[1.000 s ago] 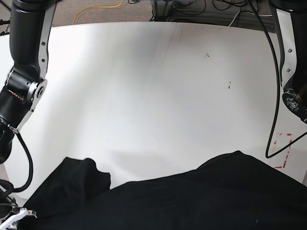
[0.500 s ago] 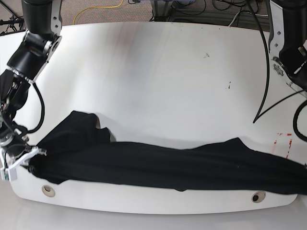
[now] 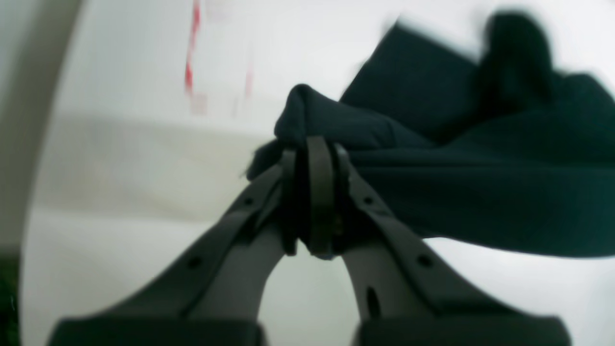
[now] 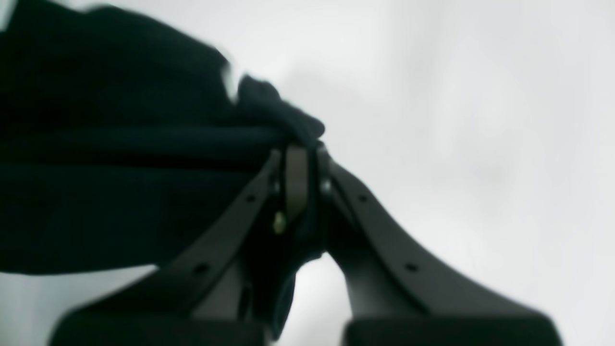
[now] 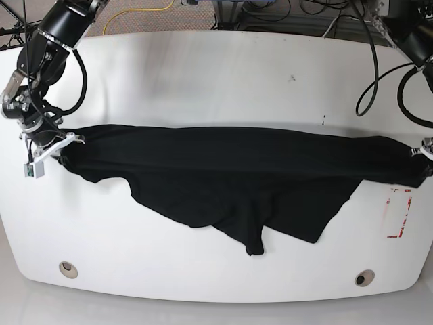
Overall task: Fold the T-shirt properly
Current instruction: 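Lower the stretched black shirt onto the table with both grippers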
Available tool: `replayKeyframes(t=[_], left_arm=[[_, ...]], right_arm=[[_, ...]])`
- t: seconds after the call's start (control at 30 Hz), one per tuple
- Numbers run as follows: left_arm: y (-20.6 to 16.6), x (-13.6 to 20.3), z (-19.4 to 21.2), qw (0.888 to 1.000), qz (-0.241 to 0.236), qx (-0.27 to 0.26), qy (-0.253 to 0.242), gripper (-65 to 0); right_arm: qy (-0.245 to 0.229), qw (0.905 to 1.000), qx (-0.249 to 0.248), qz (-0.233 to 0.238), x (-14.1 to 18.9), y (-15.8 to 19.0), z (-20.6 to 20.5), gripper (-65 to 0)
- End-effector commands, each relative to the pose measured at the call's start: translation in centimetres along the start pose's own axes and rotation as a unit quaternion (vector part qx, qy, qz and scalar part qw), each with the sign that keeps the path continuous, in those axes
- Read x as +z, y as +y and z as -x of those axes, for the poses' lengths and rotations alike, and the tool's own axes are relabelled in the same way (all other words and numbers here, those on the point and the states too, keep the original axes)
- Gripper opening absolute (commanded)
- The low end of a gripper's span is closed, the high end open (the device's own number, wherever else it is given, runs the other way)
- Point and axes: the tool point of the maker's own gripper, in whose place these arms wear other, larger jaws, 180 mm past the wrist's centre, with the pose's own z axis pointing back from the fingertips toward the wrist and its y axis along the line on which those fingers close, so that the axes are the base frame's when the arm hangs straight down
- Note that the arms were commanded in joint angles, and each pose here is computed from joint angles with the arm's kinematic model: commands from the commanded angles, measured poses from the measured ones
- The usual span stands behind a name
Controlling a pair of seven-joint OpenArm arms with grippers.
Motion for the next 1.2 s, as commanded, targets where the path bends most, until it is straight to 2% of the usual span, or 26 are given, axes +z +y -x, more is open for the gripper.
replayKeyframes(t=[0.0,0.4,0.63,0.9,1.07,1.17], left_arm=[[0.4,0.8,-0.3,1.000,-0.007,-0.015,-0.019,-65.0],[2.3,1.9,6.4,0.997,-0.033,-0.010,0.063,-65.0],[3.2,2.5,8.8,0.993,-0.052,-0.019,0.102,-65.0],[3.4,2.7,9.8,0.991,-0.058,-0.021,0.118,-65.0],[3.4,2.8,9.9,0.991,-0.058,-0.021,0.119,-65.0],[3.5,2.9,10.2,0.990,-0.058,-0.021,0.123,-65.0]], right_arm=[[-0.022,0.9997,0.009,-0.002,0.9,0.4,-0.5,-65.0],[0.043,0.9989,-0.019,0.000,2.0,0.9,6.4,-65.0],[0.067,0.9971,-0.036,-0.004,2.1,1.6,9.0,-65.0],[0.076,0.9962,-0.041,-0.007,2.1,1.9,9.9,-65.0],[0.078,0.9960,-0.043,-0.006,2.1,1.9,10.0,-59.3],[0.077,0.9960,-0.045,-0.004,2.1,1.8,10.0,-46.8]])
